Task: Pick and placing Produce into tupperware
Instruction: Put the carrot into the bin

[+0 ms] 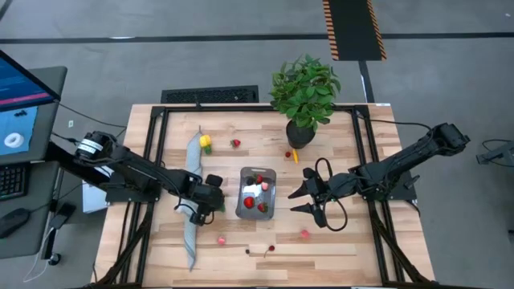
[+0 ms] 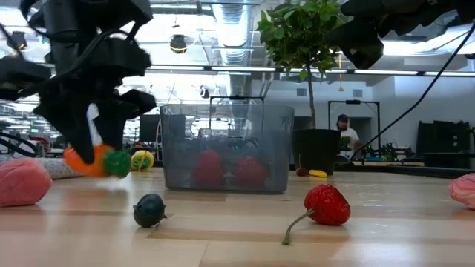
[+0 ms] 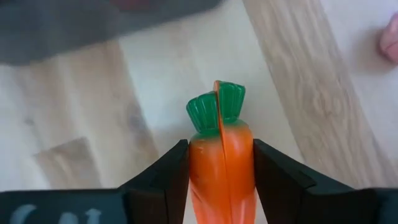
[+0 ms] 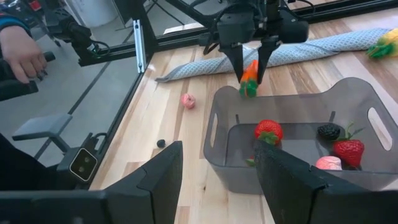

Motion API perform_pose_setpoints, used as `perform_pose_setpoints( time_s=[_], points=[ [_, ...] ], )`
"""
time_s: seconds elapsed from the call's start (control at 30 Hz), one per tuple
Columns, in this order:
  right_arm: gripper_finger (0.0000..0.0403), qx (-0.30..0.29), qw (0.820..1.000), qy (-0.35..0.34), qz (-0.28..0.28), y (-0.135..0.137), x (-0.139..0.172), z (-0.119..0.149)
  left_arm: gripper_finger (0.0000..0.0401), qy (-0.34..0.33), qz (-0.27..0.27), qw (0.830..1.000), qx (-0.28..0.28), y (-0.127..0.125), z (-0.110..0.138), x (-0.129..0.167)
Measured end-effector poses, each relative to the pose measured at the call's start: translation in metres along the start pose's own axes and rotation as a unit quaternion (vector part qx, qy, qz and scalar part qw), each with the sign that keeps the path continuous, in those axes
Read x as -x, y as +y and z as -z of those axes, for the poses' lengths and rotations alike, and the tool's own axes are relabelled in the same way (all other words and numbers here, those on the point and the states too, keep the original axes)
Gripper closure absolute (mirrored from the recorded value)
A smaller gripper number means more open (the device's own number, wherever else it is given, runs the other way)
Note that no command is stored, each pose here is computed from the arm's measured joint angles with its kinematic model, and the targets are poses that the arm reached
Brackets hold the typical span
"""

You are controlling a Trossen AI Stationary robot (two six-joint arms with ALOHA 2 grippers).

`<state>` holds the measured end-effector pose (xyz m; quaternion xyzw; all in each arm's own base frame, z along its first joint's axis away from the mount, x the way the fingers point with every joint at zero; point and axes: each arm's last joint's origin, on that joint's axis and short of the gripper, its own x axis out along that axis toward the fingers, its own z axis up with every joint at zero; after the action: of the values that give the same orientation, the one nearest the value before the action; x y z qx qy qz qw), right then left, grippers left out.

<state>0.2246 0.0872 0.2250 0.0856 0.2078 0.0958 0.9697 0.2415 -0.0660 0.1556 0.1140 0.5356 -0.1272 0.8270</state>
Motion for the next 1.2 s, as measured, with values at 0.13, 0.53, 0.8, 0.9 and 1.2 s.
perform_pose_setpoints(
  time_s=[0.13, 0.53, 0.8, 0.9, 1.2],
  points=[
    [0.0182, 0.000, 1.000, 0.000, 0.000, 0.000, 0.000, 0.000, 0.0259, 0.019, -0.017, 1.000, 0.003, 0.006, -0.007, 0.009],
    [0.0182, 0.004, 1.000, 0.000, 0.000, 0.000, 0.000, 0.000, 0.0259, 0.029, -0.083, 0.996, 0.004, 0.029, -0.037, 0.044],
    [0.0182, 0.013, 1.000, 0.001, 0.000, 0.000, 0.000, 0.000, 0.0258, -0.072, -0.110, 0.991, 0.004, 0.051, -0.072, 0.071],
    [0.0182, 0.014, 1.000, 0.003, 0.001, 0.000, 0.000, 0.001, 0.0258, -0.116, -0.103, 0.988, 0.007, 0.061, -0.081, 0.077],
    [0.0182, 0.014, 1.000, 0.004, 0.001, 0.000, 0.000, 0.001, 0.0259, -0.141, -0.038, 0.989, 0.017, 0.081, -0.091, 0.039]
  ],
)
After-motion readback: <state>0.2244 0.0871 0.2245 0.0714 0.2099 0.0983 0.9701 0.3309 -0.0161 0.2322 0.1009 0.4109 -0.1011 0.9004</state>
